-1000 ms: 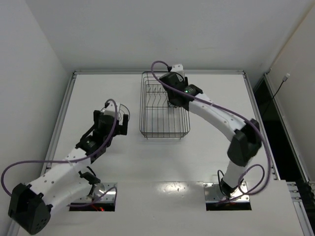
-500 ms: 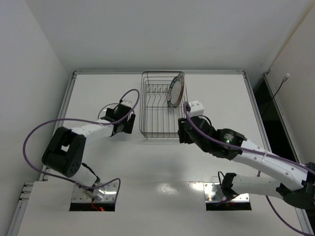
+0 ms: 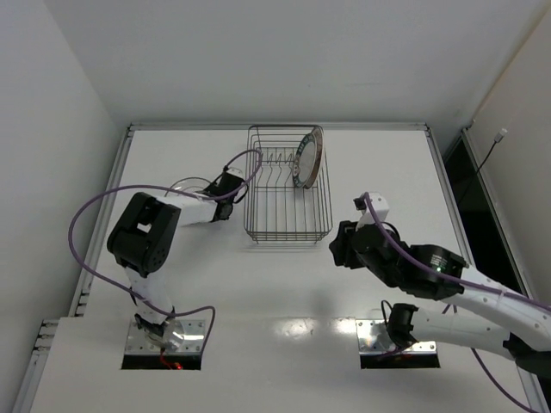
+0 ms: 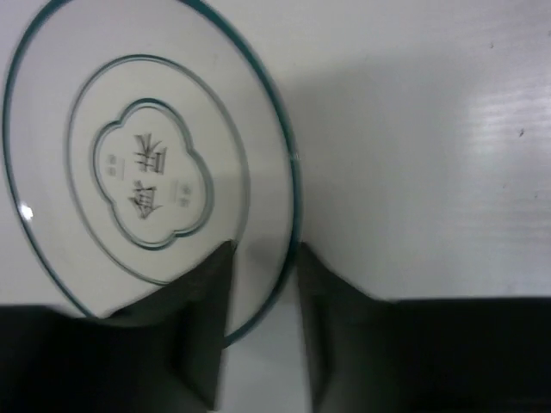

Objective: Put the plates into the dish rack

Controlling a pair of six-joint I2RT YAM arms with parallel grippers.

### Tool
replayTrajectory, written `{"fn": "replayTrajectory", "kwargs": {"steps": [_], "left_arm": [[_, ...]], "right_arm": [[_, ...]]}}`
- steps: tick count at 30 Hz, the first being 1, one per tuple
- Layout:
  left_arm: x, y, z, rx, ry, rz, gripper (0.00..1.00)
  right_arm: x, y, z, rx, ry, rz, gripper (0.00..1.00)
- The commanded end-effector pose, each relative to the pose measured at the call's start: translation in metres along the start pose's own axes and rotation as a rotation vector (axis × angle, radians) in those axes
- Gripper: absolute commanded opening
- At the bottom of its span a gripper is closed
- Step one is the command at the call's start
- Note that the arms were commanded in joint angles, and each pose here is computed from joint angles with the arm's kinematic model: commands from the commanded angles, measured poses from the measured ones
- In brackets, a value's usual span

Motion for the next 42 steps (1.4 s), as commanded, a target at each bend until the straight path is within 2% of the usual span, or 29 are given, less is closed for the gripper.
{"fn": "replayTrajectory", "kwargs": {"steps": [1, 2, 3, 9, 15, 20, 22, 25, 28, 29, 30, 31, 32, 34, 35, 36, 42], "left_arm": [[0.009, -0.04, 0.017, 0.132, 0.058, 0.103, 0.2], [0.008, -0.037, 0.017, 0.133, 0.058, 0.103, 0.14], [0.008, -0.04, 0.019, 0.14, 0.06, 0.108, 0.0], [0.01, -0.037, 0.014, 0.146, 0.061, 0.111, 0.0], [0.022, 0.048, -0.04, -0.056, 0.066, -0.064, 0.0], [0.025, 0.144, -0.121, -0.297, 0.027, -0.206, 0.0], [0.025, 0.168, -0.149, -0.359, -0.01, -0.258, 0.0], [0.013, 0.212, -0.2, -0.476, -0.099, -0.318, 0.0], [-0.001, 0.26, -0.266, -0.651, -0.243, -0.411, 0.0], [-0.009, 0.27, -0.286, -0.7, -0.308, -0.432, 0.0], [-0.018, 0.29, -0.317, -0.797, -0.449, -0.482, 0.0], [-0.024, 0.296, -0.327, -0.834, -0.524, -0.502, 0.0], [-0.045, 0.293, -0.327, -0.821, -0.649, -0.521, 0.0], [-0.049, 0.309, -0.35, -0.897, -0.803, -0.638, 0.0], [-0.058, 0.303, -0.342, -0.887, -0.836, -0.655, 0.0], [-0.061, 0.309, -0.353, -0.937, -0.908, -0.69, 0.0], [-0.084, 0.307, -0.306, -0.902, -0.986, -0.828, 0.0]], "right_arm": [[-0.005, -0.003, -0.003, -0.003, -0.016, 0.03, 0.4], [-0.005, -0.003, -0.003, -0.003, -0.016, 0.03, 0.4], [-0.006, -0.005, -0.004, 0.006, -0.021, 0.023, 0.4], [-0.018, -0.009, -0.012, 0.005, -0.042, 0.034, 0.39], [-0.023, -0.023, -0.015, 0.03, -0.037, 0.051, 0.37], [-0.033, -0.04, -0.016, 0.069, -0.064, 0.055, 0.37], [-0.041, -0.054, -0.011, 0.099, -0.107, 0.036, 0.36], [-0.048, -0.074, -0.007, 0.135, -0.136, 0.044, 0.36], [-0.04, -0.086, 0.002, 0.14, -0.092, 0.072, 0.32], [-0.04, -0.088, 0.004, 0.142, -0.094, 0.082, 0.32], [-0.04, -0.091, 0.005, 0.147, -0.101, 0.101, 0.3], [-0.039, -0.09, 0.004, 0.139, -0.096, 0.118, 0.3], [-0.042, -0.101, 0.006, 0.168, -0.109, 0.12, 0.3], [-0.039, -0.108, 0.009, 0.178, -0.093, 0.133, 0.3], [-0.039, -0.116, 0.013, 0.194, -0.092, 0.127, 0.3], [-0.036, -0.12, 0.014, 0.208, -0.076, 0.129, 0.3], [-0.03, -0.151, 0.025, 0.279, -0.045, 0.137, 0.28]]}}
Point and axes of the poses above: each gripper's point midway between its finger pads, its own z axis out along the fingers, its own x axis along the line the jaws close on, y = z × x, the point moved 2 cm from there along -z, back along the fingers, and after that the axes turned 11 degrees about -z, right-handed, at the moved point
